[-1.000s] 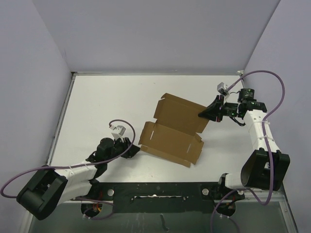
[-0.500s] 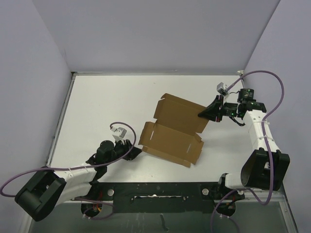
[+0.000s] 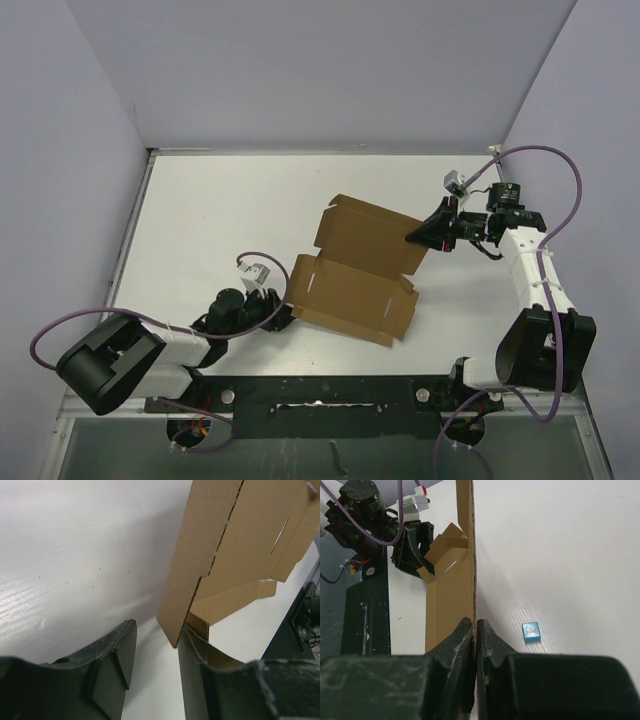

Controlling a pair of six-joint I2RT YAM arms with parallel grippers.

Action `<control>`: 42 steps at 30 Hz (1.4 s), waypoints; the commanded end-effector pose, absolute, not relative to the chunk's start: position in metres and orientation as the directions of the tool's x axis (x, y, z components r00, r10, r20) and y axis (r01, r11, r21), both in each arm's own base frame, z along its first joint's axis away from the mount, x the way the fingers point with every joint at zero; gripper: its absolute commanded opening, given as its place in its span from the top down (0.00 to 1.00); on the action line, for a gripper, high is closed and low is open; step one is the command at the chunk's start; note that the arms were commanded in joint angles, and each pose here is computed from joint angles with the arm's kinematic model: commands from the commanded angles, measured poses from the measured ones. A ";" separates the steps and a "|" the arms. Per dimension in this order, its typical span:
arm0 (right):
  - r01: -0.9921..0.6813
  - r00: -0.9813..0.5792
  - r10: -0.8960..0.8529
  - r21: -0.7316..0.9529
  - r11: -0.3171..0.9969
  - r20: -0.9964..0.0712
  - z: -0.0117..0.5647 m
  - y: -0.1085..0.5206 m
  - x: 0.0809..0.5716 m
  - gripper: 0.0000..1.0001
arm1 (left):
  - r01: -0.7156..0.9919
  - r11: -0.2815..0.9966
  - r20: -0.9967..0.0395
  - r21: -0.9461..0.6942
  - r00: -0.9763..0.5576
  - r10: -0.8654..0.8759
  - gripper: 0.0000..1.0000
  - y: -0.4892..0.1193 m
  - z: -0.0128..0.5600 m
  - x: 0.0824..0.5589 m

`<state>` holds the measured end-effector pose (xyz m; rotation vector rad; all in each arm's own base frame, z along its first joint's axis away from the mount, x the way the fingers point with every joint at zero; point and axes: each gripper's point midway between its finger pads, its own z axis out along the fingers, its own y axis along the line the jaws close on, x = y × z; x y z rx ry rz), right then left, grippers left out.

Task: Fold the paper box

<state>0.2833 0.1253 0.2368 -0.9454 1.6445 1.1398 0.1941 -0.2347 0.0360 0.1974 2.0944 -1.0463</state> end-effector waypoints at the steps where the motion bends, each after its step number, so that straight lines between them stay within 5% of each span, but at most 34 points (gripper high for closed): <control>1: -0.932 -0.276 -0.082 0.246 0.265 -0.958 0.244 0.128 0.284 1.00 | 0.509 0.577 -0.739 -0.639 -0.614 -0.277 0.63 -0.248 0.077 0.207; 31: -0.925 -0.298 -0.082 0.266 0.273 -0.951 0.240 0.128 0.286 1.00 | 0.447 0.591 -0.699 -0.672 -0.647 -0.305 0.61 -0.232 0.086 0.192; 37: -0.925 -0.295 -0.083 0.263 0.273 -0.952 0.240 0.128 0.286 1.00 | 0.365 0.671 -0.708 -0.645 -0.615 -0.347 0.61 -0.205 0.094 0.199; 42: -0.925 -0.298 -0.084 0.266 0.272 -0.951 0.239 0.129 0.286 1.00 | 0.288 0.718 -0.694 -0.633 -0.623 -0.361 0.87 -0.187 0.086 0.200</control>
